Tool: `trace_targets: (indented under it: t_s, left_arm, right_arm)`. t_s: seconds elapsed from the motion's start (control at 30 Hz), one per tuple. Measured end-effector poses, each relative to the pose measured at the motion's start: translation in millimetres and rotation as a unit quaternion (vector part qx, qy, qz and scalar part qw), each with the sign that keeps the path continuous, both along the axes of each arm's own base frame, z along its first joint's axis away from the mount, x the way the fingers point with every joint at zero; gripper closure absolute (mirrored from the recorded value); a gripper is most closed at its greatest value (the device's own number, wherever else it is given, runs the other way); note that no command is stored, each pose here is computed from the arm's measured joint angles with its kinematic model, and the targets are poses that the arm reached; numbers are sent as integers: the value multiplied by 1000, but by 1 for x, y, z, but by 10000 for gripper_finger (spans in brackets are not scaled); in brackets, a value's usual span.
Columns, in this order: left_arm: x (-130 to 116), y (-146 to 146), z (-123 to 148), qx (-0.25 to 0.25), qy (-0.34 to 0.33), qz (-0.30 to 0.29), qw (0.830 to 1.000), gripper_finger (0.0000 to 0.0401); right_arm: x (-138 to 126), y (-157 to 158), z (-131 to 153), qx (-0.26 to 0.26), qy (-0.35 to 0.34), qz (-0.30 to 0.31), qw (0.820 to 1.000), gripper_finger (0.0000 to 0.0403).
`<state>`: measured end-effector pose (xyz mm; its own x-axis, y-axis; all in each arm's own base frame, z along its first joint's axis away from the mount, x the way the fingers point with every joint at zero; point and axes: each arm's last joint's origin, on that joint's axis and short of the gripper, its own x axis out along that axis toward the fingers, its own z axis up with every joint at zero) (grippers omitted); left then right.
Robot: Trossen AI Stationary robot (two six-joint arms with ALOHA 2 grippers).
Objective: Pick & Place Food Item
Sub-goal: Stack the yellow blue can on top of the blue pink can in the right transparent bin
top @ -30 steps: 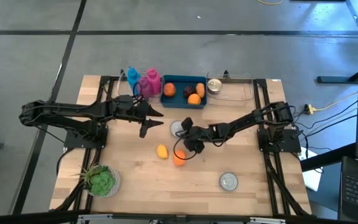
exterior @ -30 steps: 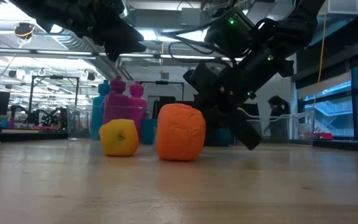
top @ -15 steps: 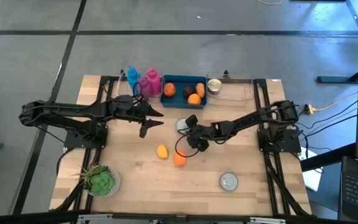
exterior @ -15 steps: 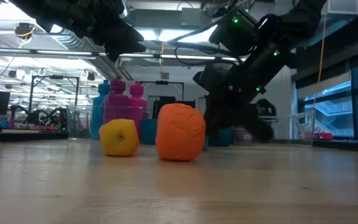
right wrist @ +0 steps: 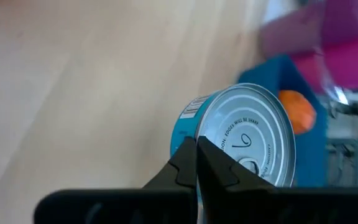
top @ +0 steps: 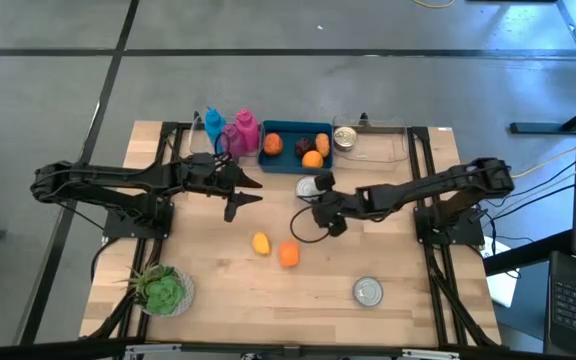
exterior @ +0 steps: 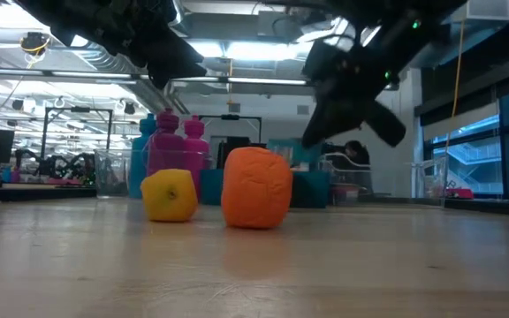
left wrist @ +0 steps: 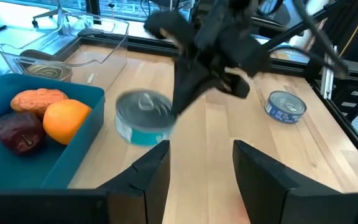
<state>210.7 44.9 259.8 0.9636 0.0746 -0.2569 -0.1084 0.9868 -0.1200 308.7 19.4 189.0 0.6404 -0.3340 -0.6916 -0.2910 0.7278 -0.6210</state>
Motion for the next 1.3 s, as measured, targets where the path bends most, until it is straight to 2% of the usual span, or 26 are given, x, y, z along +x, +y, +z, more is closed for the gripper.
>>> trace_targets:
  t_s: [0.23, 0.37, 0.6, 1.03, 1.3]
  left_arm:
    - [0, 0, 0, -2, -1, 1, 1000, 239]
    - [0, 0, 0, -3, 1, 1, 1000, 239]
    - [0, 0, -1, -4, 3, 0, 1000, 239]
    - [-1, 0, -2, -4, 13, -1, 1000, 239]
    - [-1, 0, -3, -3, 13, -2, 1000, 239]
  right_arm:
    - [-23, -8, 37, 18, -39, -43, 998, 403]
    - [-39, -17, 49, 12, -34, -90, 995, 403]
    - [-59, -38, 51, 12, 12, -154, 988, 403]
    - [-71, -92, 55, -6, 21, -236, 971, 403]
    - [-80, -128, 56, 32, 2, -265, 964, 403]
